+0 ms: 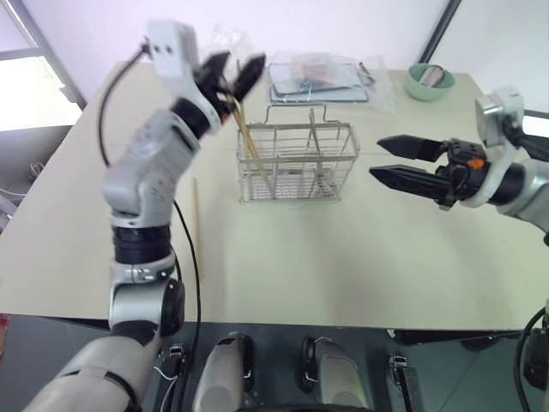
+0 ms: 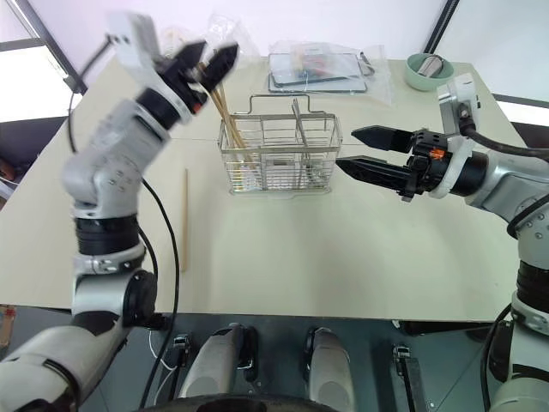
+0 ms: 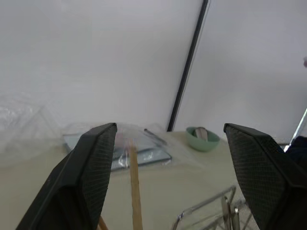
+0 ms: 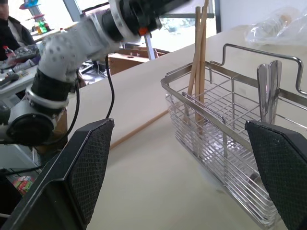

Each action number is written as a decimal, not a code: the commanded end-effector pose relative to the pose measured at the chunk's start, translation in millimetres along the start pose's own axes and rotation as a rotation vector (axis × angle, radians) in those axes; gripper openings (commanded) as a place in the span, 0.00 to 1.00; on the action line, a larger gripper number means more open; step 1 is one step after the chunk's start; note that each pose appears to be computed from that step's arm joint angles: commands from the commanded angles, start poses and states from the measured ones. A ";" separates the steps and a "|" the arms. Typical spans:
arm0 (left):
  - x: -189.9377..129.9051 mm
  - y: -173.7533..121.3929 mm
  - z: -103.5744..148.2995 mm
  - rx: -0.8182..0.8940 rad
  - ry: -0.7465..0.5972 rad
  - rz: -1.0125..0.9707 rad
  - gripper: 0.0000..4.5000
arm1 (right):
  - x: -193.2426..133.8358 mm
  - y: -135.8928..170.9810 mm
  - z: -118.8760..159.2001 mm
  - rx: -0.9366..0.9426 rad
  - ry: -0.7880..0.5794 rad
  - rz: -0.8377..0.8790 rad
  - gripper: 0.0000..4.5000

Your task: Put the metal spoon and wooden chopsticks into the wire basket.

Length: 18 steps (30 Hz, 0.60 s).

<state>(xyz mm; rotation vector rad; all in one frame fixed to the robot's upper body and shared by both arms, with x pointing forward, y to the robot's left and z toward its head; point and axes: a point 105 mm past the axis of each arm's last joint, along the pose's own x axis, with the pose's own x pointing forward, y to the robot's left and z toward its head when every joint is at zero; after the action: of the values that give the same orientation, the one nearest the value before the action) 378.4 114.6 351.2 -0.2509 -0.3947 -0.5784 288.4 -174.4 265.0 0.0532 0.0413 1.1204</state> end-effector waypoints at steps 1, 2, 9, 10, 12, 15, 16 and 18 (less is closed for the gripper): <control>-4.9 9.0 66.3 -0.005 -0.124 0.048 0.76 | 1.4 0.3 9.7 -0.041 -0.027 0.013 1.00; -5.2 19.7 77.5 0.015 -0.121 0.122 0.76 | 1.9 -0.9 9.4 -0.040 -0.028 0.013 1.00; -56.6 123.4 41.7 0.191 0.340 0.789 0.76 | 4.4 -3.7 6.5 -0.031 -0.036 0.025 1.00; -62.3 124.5 22.9 0.169 0.429 0.782 0.76 | 5.0 -4.1 5.7 -0.031 -0.036 0.027 1.00; -70.0 121.6 -5.3 0.145 0.535 0.760 0.76 | 6.5 -4.9 4.6 -0.028 -0.036 0.030 1.00; -83.9 115.2 -43.8 0.071 0.667 0.750 0.76 | 9.3 -5.5 5.3 -0.022 -0.047 0.039 1.00; -88.6 110.6 -58.1 0.050 0.732 0.733 0.76 | 10.0 -5.2 5.6 -0.019 -0.050 0.044 1.00; -95.8 103.6 -76.4 0.023 0.814 0.710 0.76 | 11.0 -4.7 4.6 -0.018 -0.048 0.052 1.00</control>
<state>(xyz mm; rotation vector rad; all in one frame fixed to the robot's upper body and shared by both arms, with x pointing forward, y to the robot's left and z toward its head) 392.5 217.7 218.6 -0.1164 0.5007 0.0579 300.7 -167.2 257.1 0.0923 0.0399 1.1540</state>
